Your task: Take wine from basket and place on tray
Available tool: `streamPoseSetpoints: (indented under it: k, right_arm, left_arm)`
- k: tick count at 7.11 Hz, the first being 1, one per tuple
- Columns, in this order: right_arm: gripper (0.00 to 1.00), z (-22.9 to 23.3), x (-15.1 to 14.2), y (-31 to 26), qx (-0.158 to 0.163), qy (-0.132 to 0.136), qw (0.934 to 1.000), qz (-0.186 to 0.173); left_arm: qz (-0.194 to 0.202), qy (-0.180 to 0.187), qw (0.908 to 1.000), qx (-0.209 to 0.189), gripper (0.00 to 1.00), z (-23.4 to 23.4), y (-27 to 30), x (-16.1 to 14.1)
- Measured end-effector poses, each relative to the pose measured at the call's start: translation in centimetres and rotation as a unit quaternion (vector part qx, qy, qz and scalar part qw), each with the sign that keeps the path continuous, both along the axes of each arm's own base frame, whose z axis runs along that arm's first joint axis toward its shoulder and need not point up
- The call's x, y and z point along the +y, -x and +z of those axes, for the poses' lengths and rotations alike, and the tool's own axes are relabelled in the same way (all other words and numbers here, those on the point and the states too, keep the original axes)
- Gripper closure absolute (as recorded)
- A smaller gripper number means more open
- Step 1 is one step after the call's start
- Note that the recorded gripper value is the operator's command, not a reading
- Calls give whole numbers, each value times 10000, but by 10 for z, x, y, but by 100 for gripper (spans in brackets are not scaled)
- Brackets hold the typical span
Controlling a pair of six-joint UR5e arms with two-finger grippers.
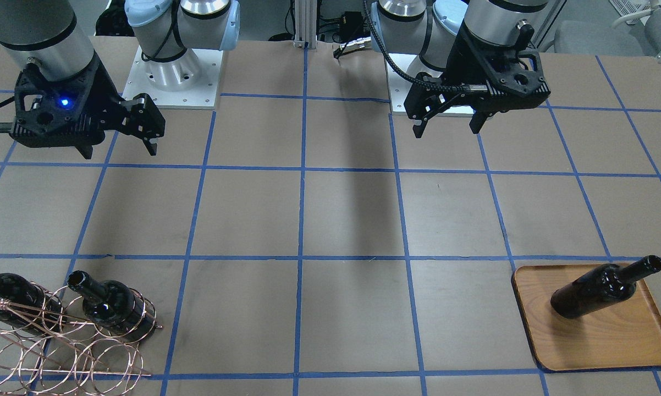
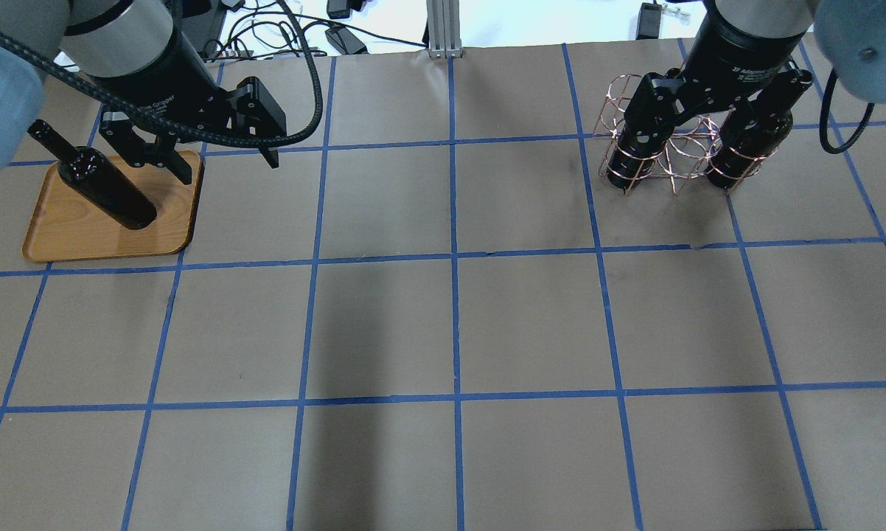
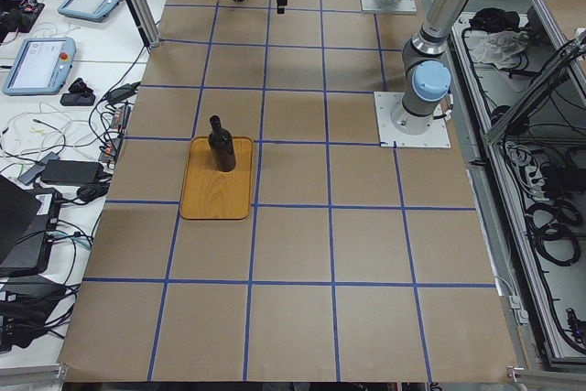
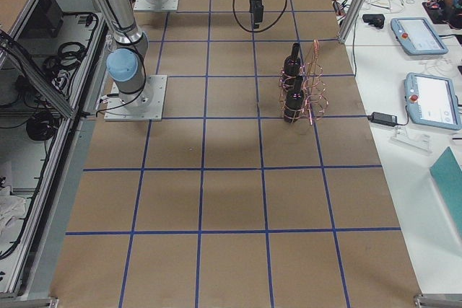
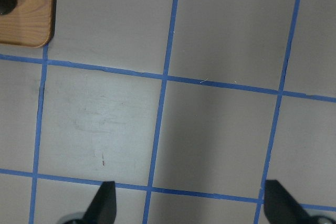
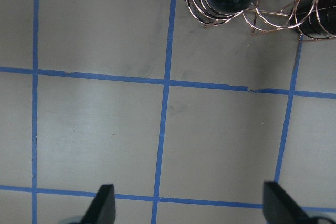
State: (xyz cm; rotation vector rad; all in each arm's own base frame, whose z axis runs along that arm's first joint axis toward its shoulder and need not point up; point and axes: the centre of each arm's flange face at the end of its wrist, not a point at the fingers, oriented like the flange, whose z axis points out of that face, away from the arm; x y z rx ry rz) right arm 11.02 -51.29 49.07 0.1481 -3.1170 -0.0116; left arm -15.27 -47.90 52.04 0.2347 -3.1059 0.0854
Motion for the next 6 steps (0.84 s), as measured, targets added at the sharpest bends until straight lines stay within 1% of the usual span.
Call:
streamPoseSetpoints:
  k: [1, 3, 6]
  right_arm:
    - [0, -4, 2, 1, 45, -130, 9999, -13]
    - [0, -9, 3, 3, 96, -221, 9997, -10]
    - [0, -7, -2, 1, 42, -25, 10000, -4]
  left_arm:
    - [-1, 5, 10000, 0, 0, 1, 0, 1]
    - [-1, -1, 10000, 0, 0, 0, 0, 0]
    - [-2, -31, 10000, -1, 0, -3, 0, -2]
